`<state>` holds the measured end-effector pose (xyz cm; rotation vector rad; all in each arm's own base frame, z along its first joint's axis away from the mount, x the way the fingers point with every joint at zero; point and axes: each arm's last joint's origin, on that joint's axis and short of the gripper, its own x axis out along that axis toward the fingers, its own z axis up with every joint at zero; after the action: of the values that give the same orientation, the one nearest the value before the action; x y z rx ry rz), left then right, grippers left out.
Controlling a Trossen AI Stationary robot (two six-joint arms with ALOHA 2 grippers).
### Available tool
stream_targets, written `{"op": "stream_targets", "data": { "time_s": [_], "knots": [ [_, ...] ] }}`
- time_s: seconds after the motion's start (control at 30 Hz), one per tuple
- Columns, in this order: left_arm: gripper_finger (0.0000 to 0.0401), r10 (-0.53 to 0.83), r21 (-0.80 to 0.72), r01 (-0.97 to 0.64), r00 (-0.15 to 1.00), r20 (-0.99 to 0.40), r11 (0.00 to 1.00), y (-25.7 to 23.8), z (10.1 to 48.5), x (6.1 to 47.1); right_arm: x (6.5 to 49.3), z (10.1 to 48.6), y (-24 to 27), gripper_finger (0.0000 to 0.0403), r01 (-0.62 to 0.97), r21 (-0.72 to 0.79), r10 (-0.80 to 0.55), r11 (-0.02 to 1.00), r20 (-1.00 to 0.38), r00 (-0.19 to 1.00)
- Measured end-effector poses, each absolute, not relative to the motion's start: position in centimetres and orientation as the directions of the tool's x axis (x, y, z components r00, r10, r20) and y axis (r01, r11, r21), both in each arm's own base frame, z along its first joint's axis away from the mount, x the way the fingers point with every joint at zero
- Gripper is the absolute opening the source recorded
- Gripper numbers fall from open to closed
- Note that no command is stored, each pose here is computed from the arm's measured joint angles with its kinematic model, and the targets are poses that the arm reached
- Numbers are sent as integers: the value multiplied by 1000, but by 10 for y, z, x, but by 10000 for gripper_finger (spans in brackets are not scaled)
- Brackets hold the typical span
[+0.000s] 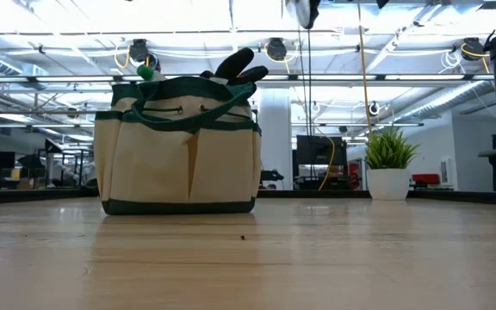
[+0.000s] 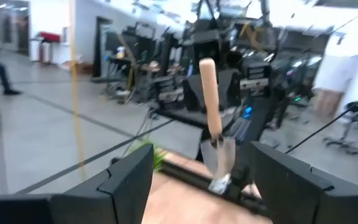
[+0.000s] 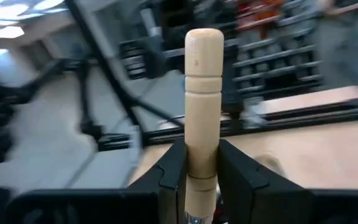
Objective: Pick & Place Garden tools in Gardening bag
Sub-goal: Put the brown trowel into the brown gardening bag
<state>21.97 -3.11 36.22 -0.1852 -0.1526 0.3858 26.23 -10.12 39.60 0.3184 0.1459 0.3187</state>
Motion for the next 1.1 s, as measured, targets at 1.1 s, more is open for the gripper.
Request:
{"op": "stream_targets", "data": {
  "time_s": [1.1],
  "knots": [
    [266,66,-326,2,978,198,945,-10,349,285,327,365,-77,57,-543,398,596,739,-12,803]
  ]
}}
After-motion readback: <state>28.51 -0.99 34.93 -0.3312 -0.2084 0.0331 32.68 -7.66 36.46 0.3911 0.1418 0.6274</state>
